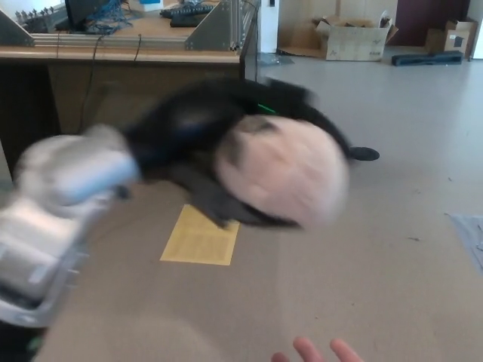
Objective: The robot extends its left hand to pick up an emotional support dumpling from the palm of a person and brings its hand down by its side. Then it extends its arm again to hand the dumpling back to the person.
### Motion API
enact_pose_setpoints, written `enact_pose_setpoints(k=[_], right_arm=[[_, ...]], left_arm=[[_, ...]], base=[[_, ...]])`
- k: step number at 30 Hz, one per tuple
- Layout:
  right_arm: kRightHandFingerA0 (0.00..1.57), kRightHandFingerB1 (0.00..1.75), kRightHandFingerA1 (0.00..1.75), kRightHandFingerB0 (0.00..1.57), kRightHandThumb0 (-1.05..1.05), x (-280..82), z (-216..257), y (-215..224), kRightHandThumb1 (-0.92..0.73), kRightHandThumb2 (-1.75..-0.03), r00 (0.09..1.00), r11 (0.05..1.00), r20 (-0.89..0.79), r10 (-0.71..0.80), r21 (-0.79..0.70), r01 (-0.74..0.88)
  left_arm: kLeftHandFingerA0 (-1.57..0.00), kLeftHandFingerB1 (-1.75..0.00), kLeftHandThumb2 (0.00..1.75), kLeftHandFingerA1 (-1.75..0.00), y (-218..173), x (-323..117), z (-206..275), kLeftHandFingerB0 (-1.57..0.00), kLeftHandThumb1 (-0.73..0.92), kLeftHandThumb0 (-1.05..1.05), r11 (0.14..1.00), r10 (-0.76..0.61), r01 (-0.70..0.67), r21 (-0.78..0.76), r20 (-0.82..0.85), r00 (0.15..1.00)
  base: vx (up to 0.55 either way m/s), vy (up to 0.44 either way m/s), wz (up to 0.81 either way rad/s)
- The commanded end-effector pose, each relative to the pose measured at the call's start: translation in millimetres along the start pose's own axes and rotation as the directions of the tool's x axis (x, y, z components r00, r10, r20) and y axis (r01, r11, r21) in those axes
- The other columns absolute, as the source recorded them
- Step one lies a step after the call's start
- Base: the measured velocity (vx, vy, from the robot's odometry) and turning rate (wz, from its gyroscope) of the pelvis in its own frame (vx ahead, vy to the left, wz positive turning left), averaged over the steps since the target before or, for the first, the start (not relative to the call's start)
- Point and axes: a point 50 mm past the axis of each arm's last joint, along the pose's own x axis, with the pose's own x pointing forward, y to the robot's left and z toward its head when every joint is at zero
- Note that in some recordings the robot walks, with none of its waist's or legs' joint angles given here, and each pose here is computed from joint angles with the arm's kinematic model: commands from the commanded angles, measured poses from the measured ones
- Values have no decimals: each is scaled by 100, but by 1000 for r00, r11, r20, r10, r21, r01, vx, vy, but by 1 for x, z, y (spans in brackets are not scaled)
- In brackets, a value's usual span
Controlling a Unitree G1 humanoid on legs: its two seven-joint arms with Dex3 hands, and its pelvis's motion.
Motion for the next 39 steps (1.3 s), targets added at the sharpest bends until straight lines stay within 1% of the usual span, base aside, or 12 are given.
enact_pose_setpoints(k=[1, 7, 10, 11, 19, 20, 21, 23, 25, 37, 38, 39], right_arm=[[77, 48, 50, 74, -27, 5, 2, -10, -56, -57, 1000, 1000, 6, -4, -25, 4], [53, 41, 48, 56, -46, 7, 11, -10, -67, -61, 994, 992, 106, 25, -129, -11], [62, 41, 51, 60, -46, 8, 17, -10, -66, -60, 989, 991, 142, 45, -129, -26], [63, 41, 50, 60, -46, 8, 17, -10, -67, -61, 988, 990, 145, 55, -139, -35], [63, 41, 50, 60, -46, 14, 24, -9, -67, -61, 985, 989, 161, 59, -140, -37], [51, 40, 40, 56, -39, 18, 23, -9, -56, -57, 993, 990, 115, 27, -138, -11], [51, 40, 40, 56, -39, 23, 21, -9, -56, -57, 999, 990, 44, -19, -138, 25], [73, 43, 46, 62, -35, 24, 23, -10, -60, -56, 997, 997, 75, -15, -70, 20], [80, 46, 50, 67, -34, 26, 25, -11, -60, -58, 997, 998, 76, -12, -62, 17], [88, 48, 51, 76, -30, 32, 27, -12, -57, -58, 999, 997, 44, 13, -83, -9], [89, 49, 52, 76, -26, 31, 28, -12, -55, -57, 998, 997, 58, 3, -72, 1], [88, 48, 52, 75, -26, 31, 28, -12, -55, -57, 998, 998, 61, 0, -62, 4]], left_arm=[[-84, -77, 67, -139, -43, 25, 6, -90, 70, -21, 973, -203, 210, 91, -83, 976], [-86, -65, 62, -108, -70, 20, 4, -88, 75, -21, 944, -307, 318, 93, -109, 945], [-79, -73, 64, -124, -78, 16, -1, -82, 78, -24, 929, -344, 357, 95, -126, 930], [-86, -62, 62, -106, -80, 15, -2, -85, 76, -24, 926, -351, 365, 101, -132, 927], [-68, -63, 66, -117, -77, 0, -12, -70, 86, -36, 918, -361, 385, 98, -201, 911], [-48, -31, 58, -43, -74, -1, -12, -33, 58, -44, 907, -377, 407, 113, -215, 901], [-48, -31, 58, -43, -70, -2, -12, -33, 58, -44, 888, -401, 439, 135, -237, 885], [0, -20, 82, -29, -64, -3, -13, 0, 39, -65, 866, -434, 482, 134, -279, 857], [0, -6, 85, -10, -59, -4, -13, 0, 41, -76, 855, -445, 499, 139, -299, 844], [0, 0, 86, -1, -40, -2, -8, 0, 45, -79, 877, -437, 477, 63, -312, 844], [0, 0, 59, 0, -34, -3, -5, 0, 47, -89, 883, -433, 468, 44, -307, 847], [0, 0, 60, 0, -28, -3, -3, 0, 47, -89, 888, -428, 458, 32, -304, 851]], base=[[0, 0, 0], [0, 0, 0], [0, 0, 0], [0, 0, 0], [0, 0, 0], [0, 0, 0], [0, 0, 0], [0, 0, 0], [0, 0, 0], [0, 0, 0], [0, 0, 0], [0, 0, 0]])
